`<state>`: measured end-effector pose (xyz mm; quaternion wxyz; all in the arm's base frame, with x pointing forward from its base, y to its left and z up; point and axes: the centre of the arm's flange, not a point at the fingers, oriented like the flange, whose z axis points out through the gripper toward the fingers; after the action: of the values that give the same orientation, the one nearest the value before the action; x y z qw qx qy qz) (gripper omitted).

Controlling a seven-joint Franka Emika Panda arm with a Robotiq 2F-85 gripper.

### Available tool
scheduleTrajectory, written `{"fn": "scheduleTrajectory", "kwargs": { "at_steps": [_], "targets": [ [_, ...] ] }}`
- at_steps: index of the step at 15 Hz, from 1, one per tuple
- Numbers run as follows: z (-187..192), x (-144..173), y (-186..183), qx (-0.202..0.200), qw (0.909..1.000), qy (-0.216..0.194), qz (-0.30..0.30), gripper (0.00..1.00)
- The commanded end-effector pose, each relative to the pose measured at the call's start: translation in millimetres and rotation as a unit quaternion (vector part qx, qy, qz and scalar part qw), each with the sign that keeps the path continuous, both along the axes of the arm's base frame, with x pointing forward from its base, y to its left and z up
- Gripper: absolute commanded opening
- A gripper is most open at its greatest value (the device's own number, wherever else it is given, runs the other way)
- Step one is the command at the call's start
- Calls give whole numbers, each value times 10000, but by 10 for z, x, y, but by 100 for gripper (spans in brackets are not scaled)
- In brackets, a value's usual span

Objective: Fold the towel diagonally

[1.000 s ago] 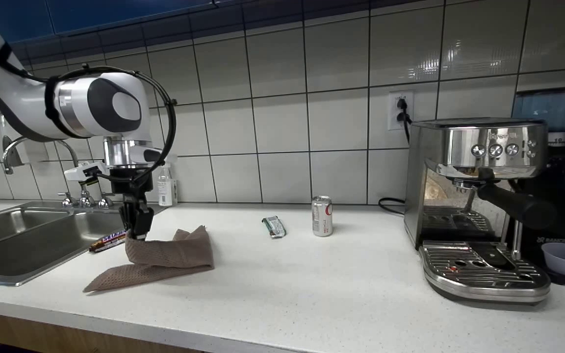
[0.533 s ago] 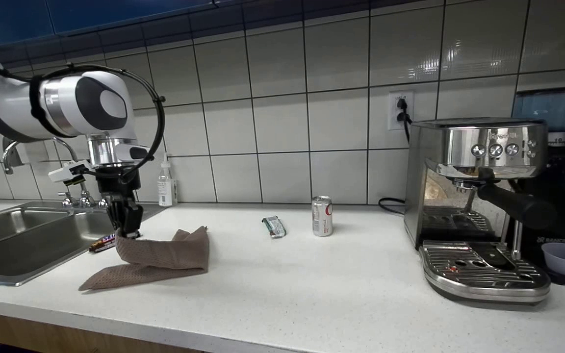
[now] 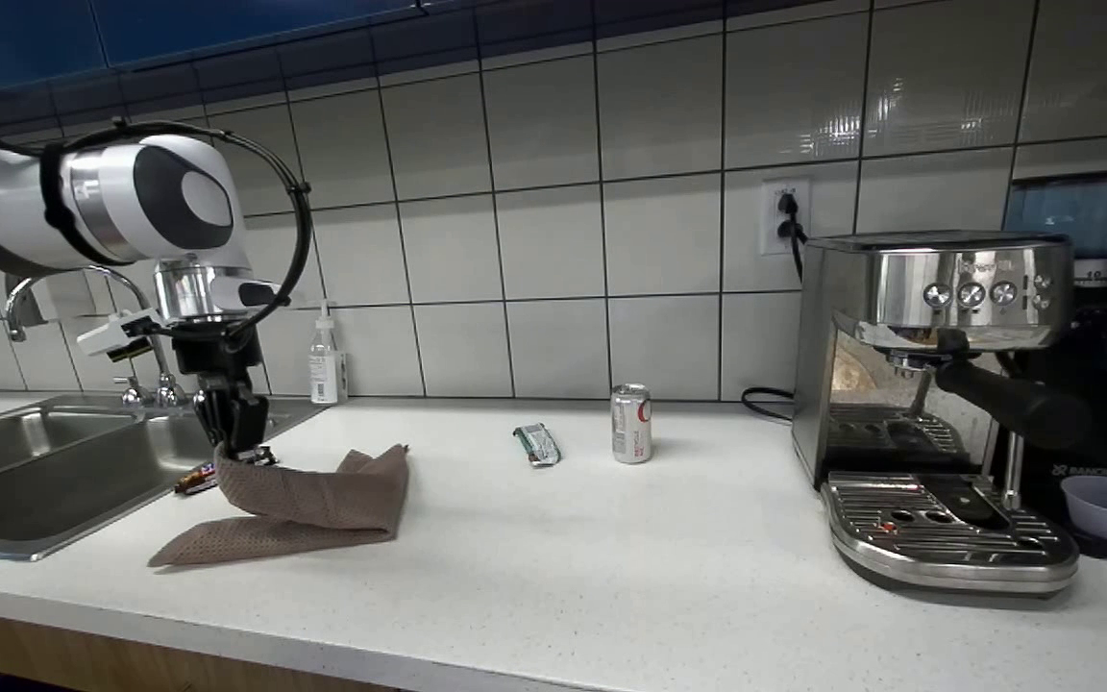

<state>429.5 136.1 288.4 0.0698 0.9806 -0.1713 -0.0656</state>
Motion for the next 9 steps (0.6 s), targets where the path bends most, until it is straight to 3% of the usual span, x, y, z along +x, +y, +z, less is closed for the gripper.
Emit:
{"fn": "scheduleTrajectory", "kwargs": {
  "at_steps": [1, 9],
  "targets": [
    [119, -34, 118, -167, 9998, -5, 61, 1],
    [61, -87, 304, -212, 9993, 59, 305, 1]
  ]
}}
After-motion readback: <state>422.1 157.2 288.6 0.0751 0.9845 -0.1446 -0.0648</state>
